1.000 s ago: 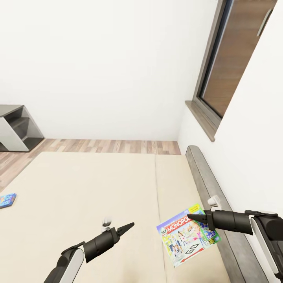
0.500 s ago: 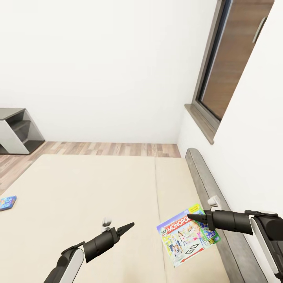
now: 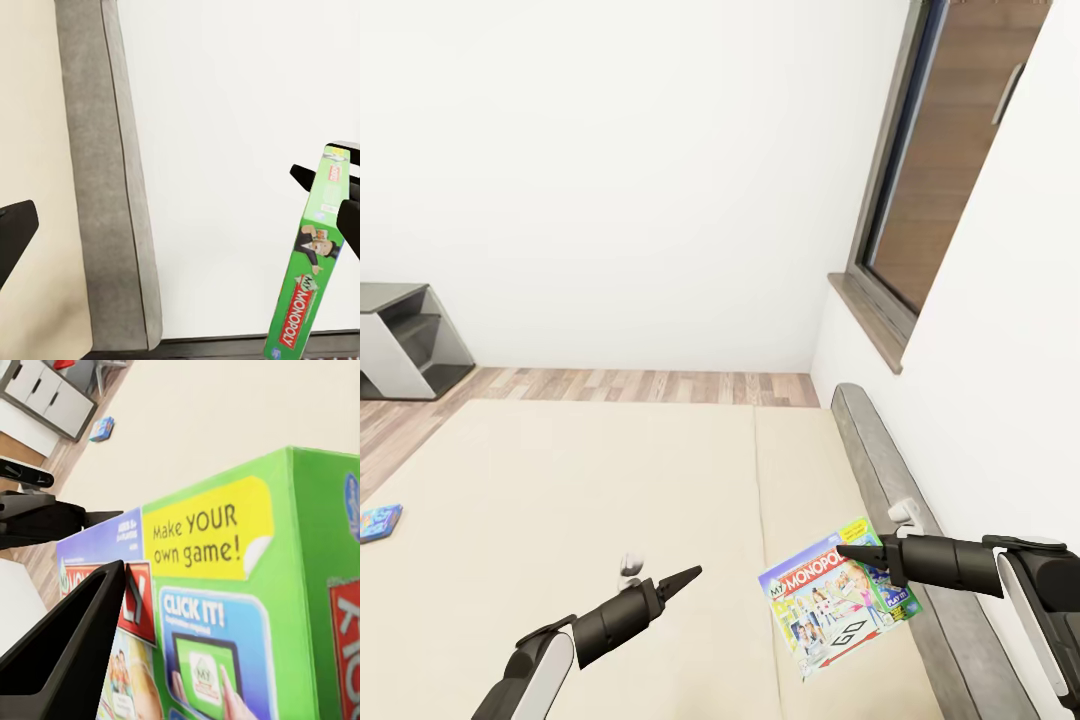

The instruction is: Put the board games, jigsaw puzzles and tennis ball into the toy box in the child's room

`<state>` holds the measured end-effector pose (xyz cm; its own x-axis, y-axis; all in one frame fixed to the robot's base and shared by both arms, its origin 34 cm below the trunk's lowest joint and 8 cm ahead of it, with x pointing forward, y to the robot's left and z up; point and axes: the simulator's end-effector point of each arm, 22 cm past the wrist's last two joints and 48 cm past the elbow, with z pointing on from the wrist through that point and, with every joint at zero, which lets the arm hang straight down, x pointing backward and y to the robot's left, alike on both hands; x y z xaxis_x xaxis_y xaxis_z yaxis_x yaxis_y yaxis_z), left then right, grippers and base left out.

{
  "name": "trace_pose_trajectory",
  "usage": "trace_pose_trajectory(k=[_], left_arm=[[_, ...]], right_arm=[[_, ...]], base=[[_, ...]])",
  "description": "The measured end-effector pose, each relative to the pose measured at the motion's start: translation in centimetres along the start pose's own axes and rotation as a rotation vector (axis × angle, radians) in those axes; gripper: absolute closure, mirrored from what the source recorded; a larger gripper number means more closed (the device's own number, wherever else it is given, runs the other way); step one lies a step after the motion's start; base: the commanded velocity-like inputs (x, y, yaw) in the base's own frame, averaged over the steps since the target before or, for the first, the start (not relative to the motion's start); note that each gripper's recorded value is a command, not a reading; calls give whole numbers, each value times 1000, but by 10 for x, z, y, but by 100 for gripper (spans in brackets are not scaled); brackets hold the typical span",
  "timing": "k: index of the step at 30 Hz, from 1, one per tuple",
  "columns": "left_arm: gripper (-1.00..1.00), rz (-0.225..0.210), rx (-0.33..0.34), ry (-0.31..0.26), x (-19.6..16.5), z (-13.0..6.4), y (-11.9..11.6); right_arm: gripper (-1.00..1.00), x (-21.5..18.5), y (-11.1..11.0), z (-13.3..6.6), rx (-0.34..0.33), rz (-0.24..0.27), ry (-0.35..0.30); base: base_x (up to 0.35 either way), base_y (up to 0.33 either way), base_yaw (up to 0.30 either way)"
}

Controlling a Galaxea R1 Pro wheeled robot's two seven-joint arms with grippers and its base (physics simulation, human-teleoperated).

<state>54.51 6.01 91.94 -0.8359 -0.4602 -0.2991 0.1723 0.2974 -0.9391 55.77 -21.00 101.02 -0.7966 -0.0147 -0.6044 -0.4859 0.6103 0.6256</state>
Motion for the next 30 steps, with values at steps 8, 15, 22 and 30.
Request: trace_pose_trajectory(k=[8,15,22,30], left_arm=[[-100,11,6,-4,-3,0,-5],[-100,21,11,-8,-5,-1,-10],[-100,30,17,-11,-7,-1,-14],[-100,41,23,-15,-10,-2,-20]], right_arm=[[100,-3,4,-3,0,-10,-8],[100,-6,7,-6,0,-19,-15],[100,-9,10,-8,1,-29,-22],[100,-13,14,-11,1,-39,-30]], base=[[0,0,0],[0,0,0],[0,0,0],[0,0,0]])
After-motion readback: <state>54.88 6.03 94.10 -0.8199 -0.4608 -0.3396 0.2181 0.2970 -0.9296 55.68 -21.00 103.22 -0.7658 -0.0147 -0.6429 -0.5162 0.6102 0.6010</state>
